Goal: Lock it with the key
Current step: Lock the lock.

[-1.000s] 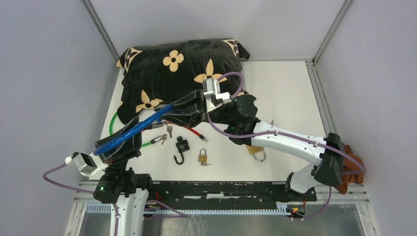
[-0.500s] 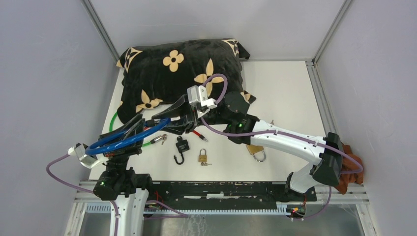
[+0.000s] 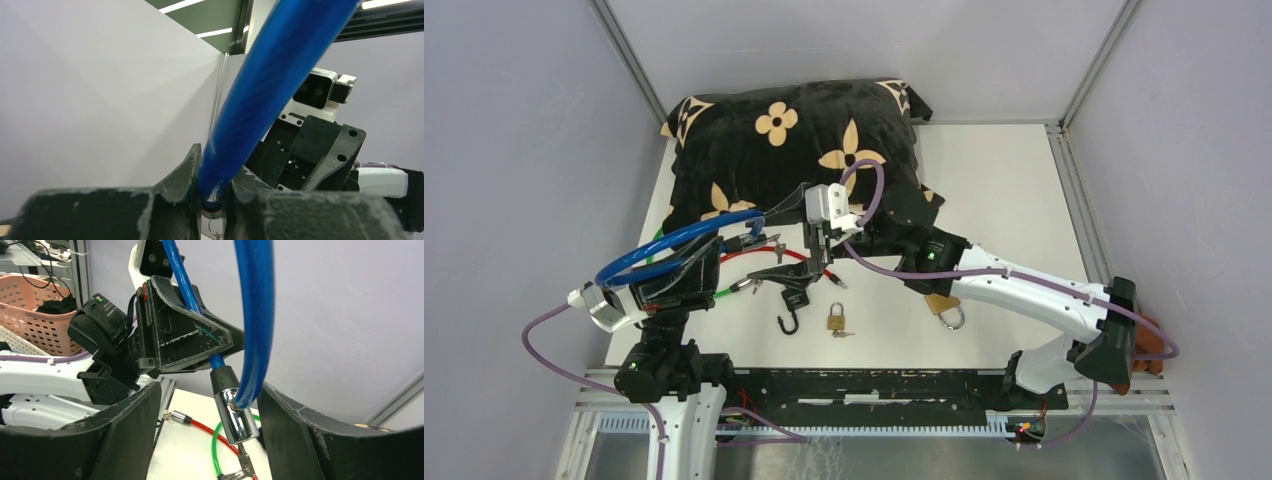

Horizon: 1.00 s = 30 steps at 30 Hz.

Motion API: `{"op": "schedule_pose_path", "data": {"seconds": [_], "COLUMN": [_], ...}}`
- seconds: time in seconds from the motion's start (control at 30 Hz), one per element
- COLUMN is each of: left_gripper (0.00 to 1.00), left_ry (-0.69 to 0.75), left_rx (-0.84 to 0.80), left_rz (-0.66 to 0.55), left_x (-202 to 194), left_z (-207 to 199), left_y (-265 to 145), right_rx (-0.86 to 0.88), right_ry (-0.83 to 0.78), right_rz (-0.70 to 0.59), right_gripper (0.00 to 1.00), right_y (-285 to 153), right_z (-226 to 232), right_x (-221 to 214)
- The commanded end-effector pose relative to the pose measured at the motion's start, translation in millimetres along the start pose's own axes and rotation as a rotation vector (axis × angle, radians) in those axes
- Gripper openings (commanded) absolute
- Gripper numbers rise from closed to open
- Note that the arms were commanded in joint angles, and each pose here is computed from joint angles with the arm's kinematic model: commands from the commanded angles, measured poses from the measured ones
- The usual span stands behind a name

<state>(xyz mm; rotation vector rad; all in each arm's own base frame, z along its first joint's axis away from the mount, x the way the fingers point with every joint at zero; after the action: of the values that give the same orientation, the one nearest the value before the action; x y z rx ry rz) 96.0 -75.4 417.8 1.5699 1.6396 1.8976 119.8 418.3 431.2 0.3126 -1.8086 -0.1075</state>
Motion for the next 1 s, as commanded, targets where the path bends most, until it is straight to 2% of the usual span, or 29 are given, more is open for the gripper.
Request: {"op": "schedule_pose_path", "data": {"seconds": [0.0, 0.07, 0.13, 0.3, 0.43, 0.47, 0.7, 0.83, 0.87, 0.97], "left_gripper": [0.02, 0.02, 0.02, 0.02, 0.02, 0.02, 0.02, 0.02, 0.02, 0.02], "left_ry": [-0.003, -0.002, -0.001, 0.0, 0.054, 0.065, 0.083, 0.084, 0.082, 0.066], "left_rx": [-0.052, -0.057, -0.059, -0.068, -0.133, -0.158, -0.19, -0.195, -0.19, -0.172], "left_rz": [-0.05, -0.047, -0.044, -0.045, -0.119, -0.134, -0.172, -0.183, -0.181, -0.14], "left_x": [15.5, 15.3, 15.0, 16.0, 32.6, 37.5, 48.3, 50.5, 49.9, 42.5], "left_z": [-16.0, -16.9, -17.2, -18.9, -33.6, -39.5, -49.8, -51.1, -50.1, -45.6], "left_y": [4.7, 4.6, 4.5, 5.0, 8.3, 9.5, 11.6, 12.3, 12.1, 11.0], "right_rx": [-0.074, -0.078, -0.077, -0.043, -0.014, -0.006, 0.054, 0.174, 0.187, 0.181], "right_ry": [-0.097, -0.104, -0.098, -0.073, -0.039, -0.029, 0.003, -0.021, -0.031, -0.069], "right_rz": [-0.038, -0.048, -0.072, -0.081, -0.043, -0.038, 0.08, 0.11, 0.121, 0.13], "right_gripper": [0.74, 0.67, 0.5, 0.24, 0.01, 0.0, 0.0, 0.01, 0.06, 0.38], "right_y": [-14.6, -14.7, -13.1, -3.8, 4.2, 5.6, 11.1, 15.4, 15.2, 14.3], "right_z": [-11.3, -13.7, -13.9, -14.1, -13.9, -13.3, -10.0, -0.7, -0.7, -4.2], "right_x": [34.3, 38.3, 43.0, 42.3, 23.1, 19.9, -21.6, -34.3, -36.2, -36.7]}}
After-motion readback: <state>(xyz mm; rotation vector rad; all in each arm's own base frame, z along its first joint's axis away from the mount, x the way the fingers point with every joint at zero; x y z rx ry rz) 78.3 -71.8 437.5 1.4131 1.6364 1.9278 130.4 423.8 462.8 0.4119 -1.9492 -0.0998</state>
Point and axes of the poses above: each gripper's point midway between its finger pads, its own y axis out along the fingers, its own z axis along the line the jaws close on, x = y × z, the point moved 5 cm from there along -y, back along the fingers
